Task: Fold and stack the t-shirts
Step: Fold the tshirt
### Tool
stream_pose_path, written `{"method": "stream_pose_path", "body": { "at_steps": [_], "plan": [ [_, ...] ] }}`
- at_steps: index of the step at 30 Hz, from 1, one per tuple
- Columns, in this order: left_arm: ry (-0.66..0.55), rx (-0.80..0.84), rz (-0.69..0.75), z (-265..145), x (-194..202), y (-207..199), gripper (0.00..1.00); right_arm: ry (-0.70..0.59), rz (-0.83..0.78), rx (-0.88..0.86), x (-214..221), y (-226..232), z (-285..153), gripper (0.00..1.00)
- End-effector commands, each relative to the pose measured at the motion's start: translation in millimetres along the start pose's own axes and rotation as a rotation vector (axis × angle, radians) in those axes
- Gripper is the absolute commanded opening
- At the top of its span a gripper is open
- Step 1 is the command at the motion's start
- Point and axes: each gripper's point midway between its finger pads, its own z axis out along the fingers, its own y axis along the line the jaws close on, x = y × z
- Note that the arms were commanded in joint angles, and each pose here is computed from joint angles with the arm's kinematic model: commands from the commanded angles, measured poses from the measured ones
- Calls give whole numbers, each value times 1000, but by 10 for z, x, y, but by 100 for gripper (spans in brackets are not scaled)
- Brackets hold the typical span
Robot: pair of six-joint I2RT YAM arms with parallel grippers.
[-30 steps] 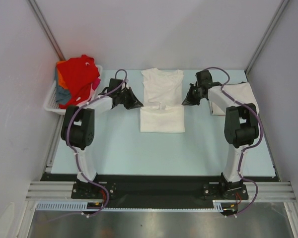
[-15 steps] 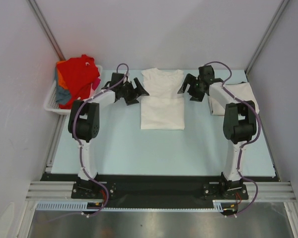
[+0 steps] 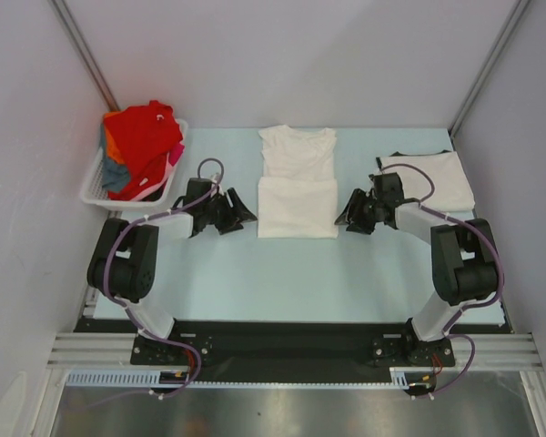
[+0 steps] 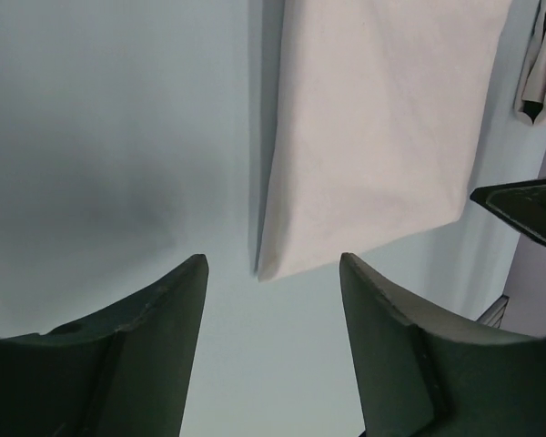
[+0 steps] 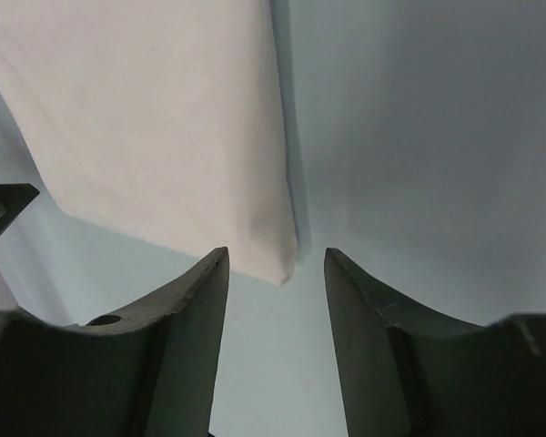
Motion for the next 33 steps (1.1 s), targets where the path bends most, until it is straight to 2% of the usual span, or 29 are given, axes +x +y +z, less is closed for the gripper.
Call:
{"method": "stream_pose_path", "body": {
  "at_steps": [1, 7, 10, 14, 20, 22, 30, 31, 33],
  "plan": [
    [-33, 79, 25, -16, 21, -127, 65, -14, -37, -76, 33, 204, -22, 51],
    [4, 81, 3, 76, 215, -54, 64, -4, -32, -61, 199, 127, 19, 52],
    [13, 98, -6, 139, 252, -82, 63, 11, -11, -60, 240, 91, 101, 50],
    [35, 104, -13, 206, 342, -106, 58, 37, 8, -63, 303, 44, 202, 41],
    [49, 88, -24, 280, 424, -55, 52, 42, 15, -72, 335, 0, 292, 32],
    [55, 87, -33, 312, 445, -36, 50, 50, 20, -80, 351, -2, 324, 24],
    [53, 51, -34, 325, 483, 69, 33, 39, 9, -87, 330, 14, 315, 7],
    [56, 44, -33, 324, 496, 88, 33, 36, 7, -86, 324, 13, 313, 6],
    [50, 22, -29, 287, 519, 135, 40, 30, 3, -83, 311, 16, 298, 7]
  ]
}}
